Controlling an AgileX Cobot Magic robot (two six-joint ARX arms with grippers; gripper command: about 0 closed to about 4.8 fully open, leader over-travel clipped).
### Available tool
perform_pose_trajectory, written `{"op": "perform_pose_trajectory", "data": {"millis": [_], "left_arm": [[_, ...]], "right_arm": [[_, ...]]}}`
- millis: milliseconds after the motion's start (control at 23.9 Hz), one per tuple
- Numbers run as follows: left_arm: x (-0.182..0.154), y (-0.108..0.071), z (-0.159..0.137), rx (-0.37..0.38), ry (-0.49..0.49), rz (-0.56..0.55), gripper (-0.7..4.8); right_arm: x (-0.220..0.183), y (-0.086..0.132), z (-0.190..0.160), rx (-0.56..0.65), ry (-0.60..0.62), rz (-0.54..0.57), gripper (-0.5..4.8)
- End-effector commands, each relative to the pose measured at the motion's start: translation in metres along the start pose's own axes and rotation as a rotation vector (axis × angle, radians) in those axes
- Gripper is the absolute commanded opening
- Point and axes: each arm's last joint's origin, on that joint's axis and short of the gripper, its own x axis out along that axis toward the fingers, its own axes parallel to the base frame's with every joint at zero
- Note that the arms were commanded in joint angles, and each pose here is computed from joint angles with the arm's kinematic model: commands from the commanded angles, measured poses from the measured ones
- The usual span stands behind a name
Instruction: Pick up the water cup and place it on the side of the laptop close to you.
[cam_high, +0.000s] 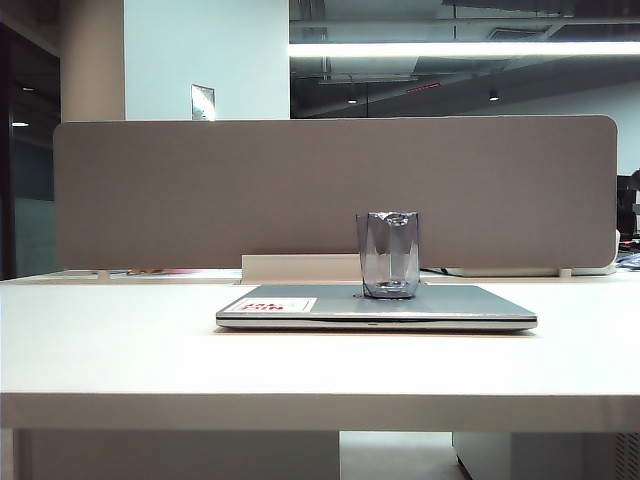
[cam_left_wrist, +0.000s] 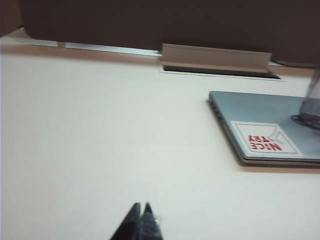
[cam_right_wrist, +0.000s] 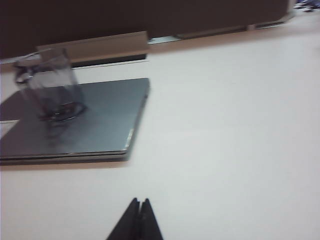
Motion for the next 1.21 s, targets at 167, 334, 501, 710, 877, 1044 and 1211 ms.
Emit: {"op": "perform_pose_trajectory", "data": {"millis": [167, 334, 501, 710, 877, 1044, 1211], "left_arm": [[-0.001, -0.003, 0.004, 0.003, -0.019, -0.101, -0.04], [-0.002, -0.006, 0.011, 0.015, -0.077, -0.188, -0.04], [-0.006, -0.009, 0.026, 0.007, -0.117, -0.213, -0.05], [-0.012, -0.013, 0.058, 0.023, -0.169, -0.225, -0.04], [-0.009, -0.016, 0.082, 0.027, -0.162, -0.270, -0.05], [0.006, -0.017, 0.104, 0.039, -0.172, -0.342, -0.04], [0.025, -0.020, 0.113, 0.044, -0.178, -0.394, -0.04]], "right_arm": [[0.000, 0.006, 0.003, 0.010, -0.023, 0.190, -0.06], [-0.001, 0.007, 0.005, 0.007, -0.035, 0.232, -0.05], [-0.001, 0.007, 0.005, 0.007, -0.034, 0.232, -0.05], [-0.001, 0.007, 0.005, 0.006, -0.034, 0.231, -0.05], [-0.001, 0.007, 0.005, 0.007, -0.034, 0.231, -0.05], [-0.001, 0.007, 0.005, 0.007, -0.035, 0.227, -0.05], [-0.001, 0.007, 0.005, 0.007, -0.034, 0.227, -0.05]]}}
